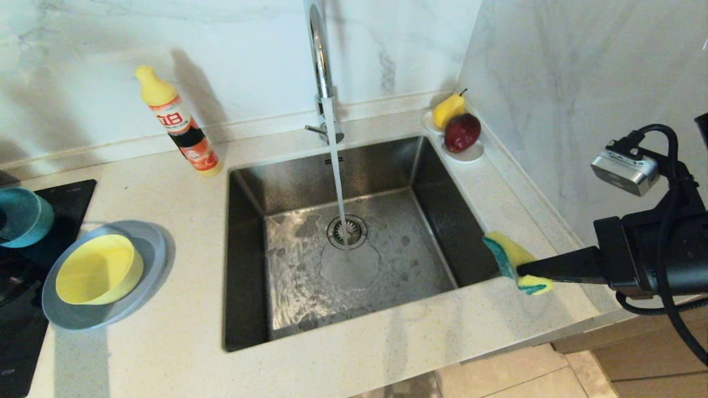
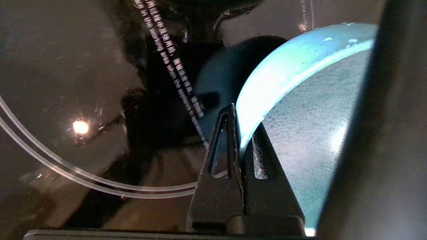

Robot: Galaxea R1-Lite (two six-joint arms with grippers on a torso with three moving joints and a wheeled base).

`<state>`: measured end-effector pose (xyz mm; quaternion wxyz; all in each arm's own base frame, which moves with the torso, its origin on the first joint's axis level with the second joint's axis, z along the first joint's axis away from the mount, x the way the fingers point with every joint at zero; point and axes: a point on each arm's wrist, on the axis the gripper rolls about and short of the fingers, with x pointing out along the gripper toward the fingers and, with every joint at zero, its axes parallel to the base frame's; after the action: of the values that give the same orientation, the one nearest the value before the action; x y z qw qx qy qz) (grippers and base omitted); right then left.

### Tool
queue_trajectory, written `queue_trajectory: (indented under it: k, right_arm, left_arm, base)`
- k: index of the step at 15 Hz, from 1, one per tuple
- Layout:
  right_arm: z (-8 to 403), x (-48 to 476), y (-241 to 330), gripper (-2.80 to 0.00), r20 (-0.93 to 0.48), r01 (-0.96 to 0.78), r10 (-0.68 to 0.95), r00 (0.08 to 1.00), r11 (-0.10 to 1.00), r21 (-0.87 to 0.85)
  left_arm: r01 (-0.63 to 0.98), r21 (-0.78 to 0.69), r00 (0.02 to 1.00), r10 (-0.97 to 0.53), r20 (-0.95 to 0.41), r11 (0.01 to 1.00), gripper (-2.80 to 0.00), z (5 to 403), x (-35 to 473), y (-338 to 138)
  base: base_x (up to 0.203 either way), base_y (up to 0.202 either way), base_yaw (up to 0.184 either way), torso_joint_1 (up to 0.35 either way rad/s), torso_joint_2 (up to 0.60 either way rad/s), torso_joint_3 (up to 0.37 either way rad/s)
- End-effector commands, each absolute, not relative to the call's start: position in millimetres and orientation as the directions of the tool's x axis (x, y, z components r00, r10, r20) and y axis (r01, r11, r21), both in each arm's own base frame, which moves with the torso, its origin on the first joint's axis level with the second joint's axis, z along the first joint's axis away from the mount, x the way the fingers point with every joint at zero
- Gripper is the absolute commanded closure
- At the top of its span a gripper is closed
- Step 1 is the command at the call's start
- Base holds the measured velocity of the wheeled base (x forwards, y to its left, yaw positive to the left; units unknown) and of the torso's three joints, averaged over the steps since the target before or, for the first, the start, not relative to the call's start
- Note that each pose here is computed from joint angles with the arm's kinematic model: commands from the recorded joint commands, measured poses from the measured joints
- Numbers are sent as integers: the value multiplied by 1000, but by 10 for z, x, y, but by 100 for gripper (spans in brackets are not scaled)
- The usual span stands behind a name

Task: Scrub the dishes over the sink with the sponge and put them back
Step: Place the bowl on the table

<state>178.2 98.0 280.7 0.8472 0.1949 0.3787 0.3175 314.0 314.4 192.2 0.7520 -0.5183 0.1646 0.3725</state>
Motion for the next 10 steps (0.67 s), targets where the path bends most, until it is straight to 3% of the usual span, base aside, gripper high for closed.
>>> queue_trajectory:
  k: [1,10]
  right_arm:
    - [2786,1799,989,0,-526,-384,685,504,723,574]
    - [2798,1726,952,0,-515,-393,694,503,714,579]
  left_arm:
    - [-758,-628,640,392,-661,177,0,1839,3224,3091]
    - [-772,-617,628,328,-705,151,0,2042,3062,2920]
  base:
    - [0,0,0,0,0,0]
    - [0,0,0,0,0,0]
